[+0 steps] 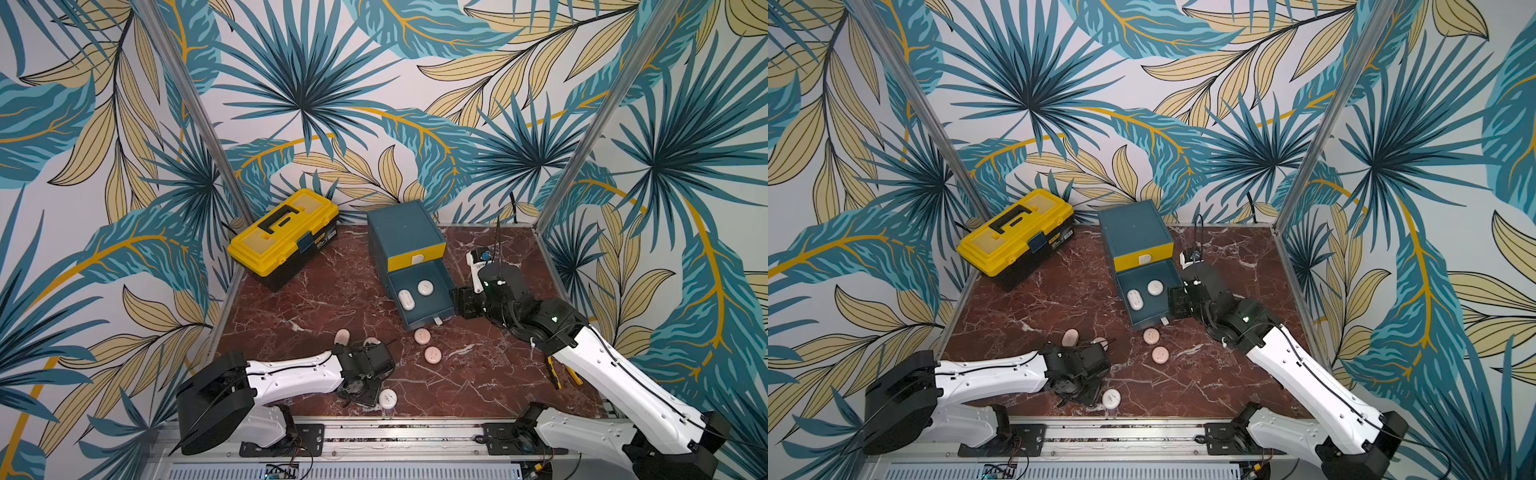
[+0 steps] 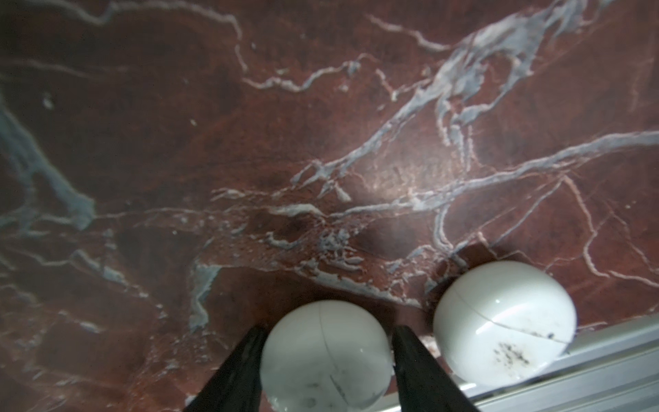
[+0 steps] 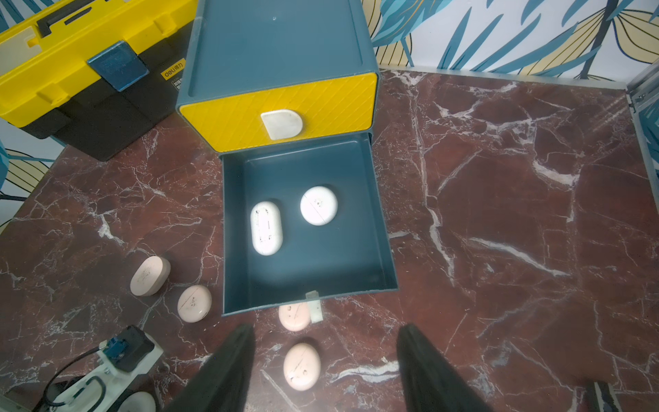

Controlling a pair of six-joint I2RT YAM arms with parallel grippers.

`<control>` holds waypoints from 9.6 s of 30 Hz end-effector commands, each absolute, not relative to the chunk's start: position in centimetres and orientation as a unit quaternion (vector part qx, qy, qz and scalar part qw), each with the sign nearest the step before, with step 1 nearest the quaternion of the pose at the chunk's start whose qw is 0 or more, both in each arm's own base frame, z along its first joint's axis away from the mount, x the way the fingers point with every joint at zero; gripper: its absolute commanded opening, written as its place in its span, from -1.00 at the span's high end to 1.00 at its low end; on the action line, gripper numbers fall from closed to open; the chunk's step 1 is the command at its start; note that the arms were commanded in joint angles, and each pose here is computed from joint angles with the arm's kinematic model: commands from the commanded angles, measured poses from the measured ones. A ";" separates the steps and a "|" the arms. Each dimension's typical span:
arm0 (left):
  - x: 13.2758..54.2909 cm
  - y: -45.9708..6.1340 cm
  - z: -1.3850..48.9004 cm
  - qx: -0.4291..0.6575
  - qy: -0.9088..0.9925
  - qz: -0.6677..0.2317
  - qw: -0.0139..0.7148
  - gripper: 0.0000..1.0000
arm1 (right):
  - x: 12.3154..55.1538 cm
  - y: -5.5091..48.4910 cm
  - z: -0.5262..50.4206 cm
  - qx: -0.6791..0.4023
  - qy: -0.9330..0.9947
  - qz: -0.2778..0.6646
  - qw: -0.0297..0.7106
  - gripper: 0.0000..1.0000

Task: Put the bluetooth earphones in the drawer according to color
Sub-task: Pick up the Bluetooth earphone from the center of the board, then place the bluetooth earphone in the drawer, then pick up the Bluetooth earphone from the center of the board, then place the bluetooth earphone in the drawer.

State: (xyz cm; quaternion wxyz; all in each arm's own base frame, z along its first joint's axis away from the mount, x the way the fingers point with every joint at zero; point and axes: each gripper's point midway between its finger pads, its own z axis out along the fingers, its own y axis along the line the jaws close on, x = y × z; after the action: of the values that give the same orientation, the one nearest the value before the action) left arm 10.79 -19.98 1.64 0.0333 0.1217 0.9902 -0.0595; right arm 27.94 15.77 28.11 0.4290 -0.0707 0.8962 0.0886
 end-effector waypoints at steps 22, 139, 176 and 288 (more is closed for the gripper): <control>17.1 -24.3 16.7 0.194 0.952 -0.091 0.217 0.14 | 26.9 13.6 29.2 -0.042 0.887 0.075 0.454 -0.37; 21.8 -1.8 25.6 -0.103 0.925 0.036 0.365 -0.59 | 12.5 36.2 4.3 -0.214 0.956 0.150 0.131 -0.68; 22.1 -2.2 23.8 -0.097 0.932 0.029 0.349 -0.59 | 10.8 32.9 0.8 -0.232 0.970 0.023 0.074 -0.28; 24.0 -5.4 24.0 -0.061 0.937 -0.033 0.343 -0.56 | 37.9 18.1 22.3 -0.029 0.921 0.097 0.377 -0.39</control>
State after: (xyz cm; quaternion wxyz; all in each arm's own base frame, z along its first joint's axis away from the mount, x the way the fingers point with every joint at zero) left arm 23.16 -4.59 23.21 0.3316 -0.0737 0.9404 -0.0166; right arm 38.65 17.78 18.09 0.3244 -0.0208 0.9441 0.0551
